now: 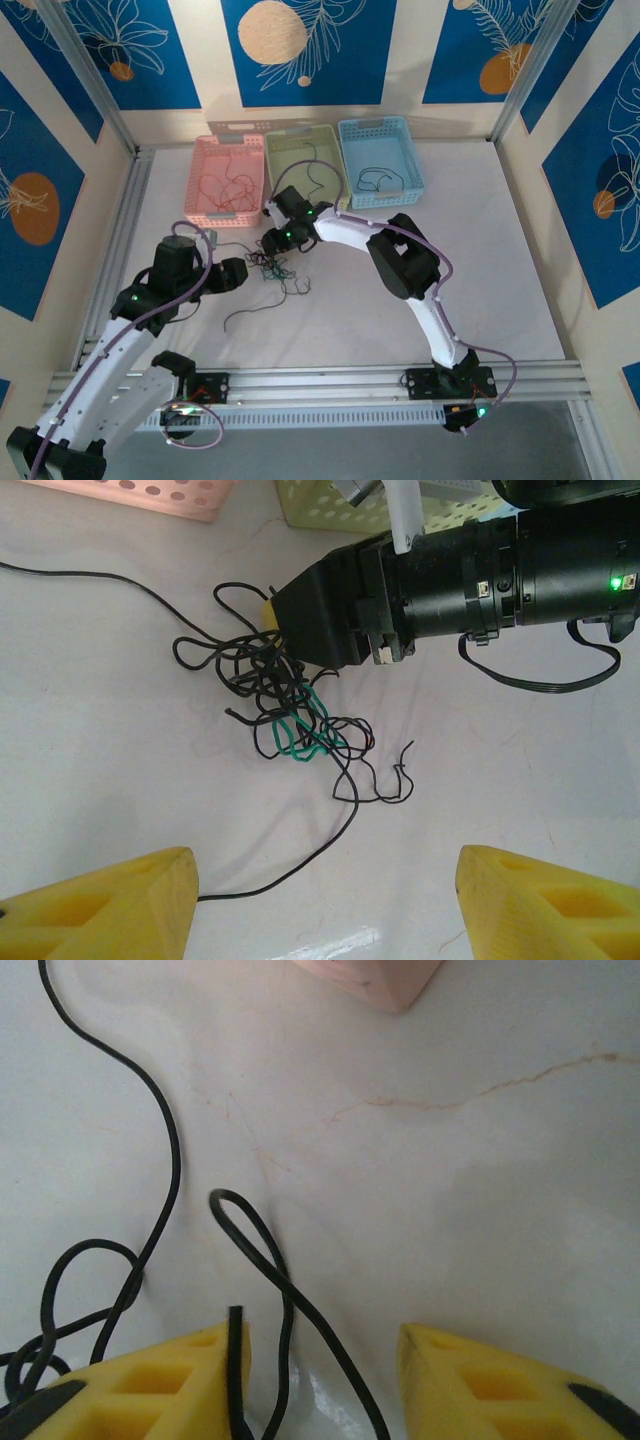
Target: Untangle the cables
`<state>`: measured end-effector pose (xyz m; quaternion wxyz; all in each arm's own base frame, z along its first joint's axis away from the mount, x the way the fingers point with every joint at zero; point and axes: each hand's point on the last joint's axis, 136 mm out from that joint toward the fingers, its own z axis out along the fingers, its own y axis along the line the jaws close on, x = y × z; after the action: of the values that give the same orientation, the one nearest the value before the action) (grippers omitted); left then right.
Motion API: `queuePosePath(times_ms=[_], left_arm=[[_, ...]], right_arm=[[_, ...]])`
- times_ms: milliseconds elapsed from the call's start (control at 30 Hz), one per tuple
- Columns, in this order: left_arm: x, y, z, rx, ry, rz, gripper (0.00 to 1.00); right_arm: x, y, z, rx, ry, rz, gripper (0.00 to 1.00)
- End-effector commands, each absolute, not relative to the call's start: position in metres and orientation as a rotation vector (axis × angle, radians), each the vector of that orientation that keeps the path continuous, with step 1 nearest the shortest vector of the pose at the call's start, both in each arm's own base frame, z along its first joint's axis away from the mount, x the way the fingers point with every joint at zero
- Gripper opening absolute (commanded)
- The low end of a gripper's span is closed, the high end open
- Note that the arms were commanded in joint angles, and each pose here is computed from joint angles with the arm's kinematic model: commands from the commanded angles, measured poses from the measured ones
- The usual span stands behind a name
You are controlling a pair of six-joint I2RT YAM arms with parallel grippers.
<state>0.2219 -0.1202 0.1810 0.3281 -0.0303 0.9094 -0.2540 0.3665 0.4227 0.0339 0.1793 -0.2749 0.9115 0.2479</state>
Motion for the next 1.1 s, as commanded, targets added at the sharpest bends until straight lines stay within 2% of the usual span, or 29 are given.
queuePosePath(times_ms=[0, 233, 400, 733, 900, 1067], left_arm=[[0.221, -0.121, 0.180, -0.060, 2.380, -0.677, 0.69], [0.220, -0.124, 0.176, -0.065, 2.386, -0.695, 0.69], [0.219, -0.129, 0.171, -0.066, 2.395, -0.729, 0.69], [0.223, -0.157, 0.155, -0.043, 2.402, -0.915, 0.68], [0.226, -0.177, 0.148, 0.001, 2.403, -0.979, 0.68], [0.232, -0.197, 0.144, 0.113, 2.437, -0.927, 0.68]], right_arm=[[0.366, 0.422, 0.026, -0.800, 2.593, 0.642, 0.38], [0.363, 0.417, 0.037, -0.771, 2.565, 0.643, 0.10], [0.350, 0.404, 0.059, -0.755, 2.511, 0.671, 0.00], [0.324, 0.362, 0.085, -0.651, 2.495, 0.781, 0.00], [0.326, 0.358, 0.076, -0.616, 2.507, 0.807, 0.00], [0.332, 0.359, 0.064, -0.603, 2.530, 0.807, 0.00]])
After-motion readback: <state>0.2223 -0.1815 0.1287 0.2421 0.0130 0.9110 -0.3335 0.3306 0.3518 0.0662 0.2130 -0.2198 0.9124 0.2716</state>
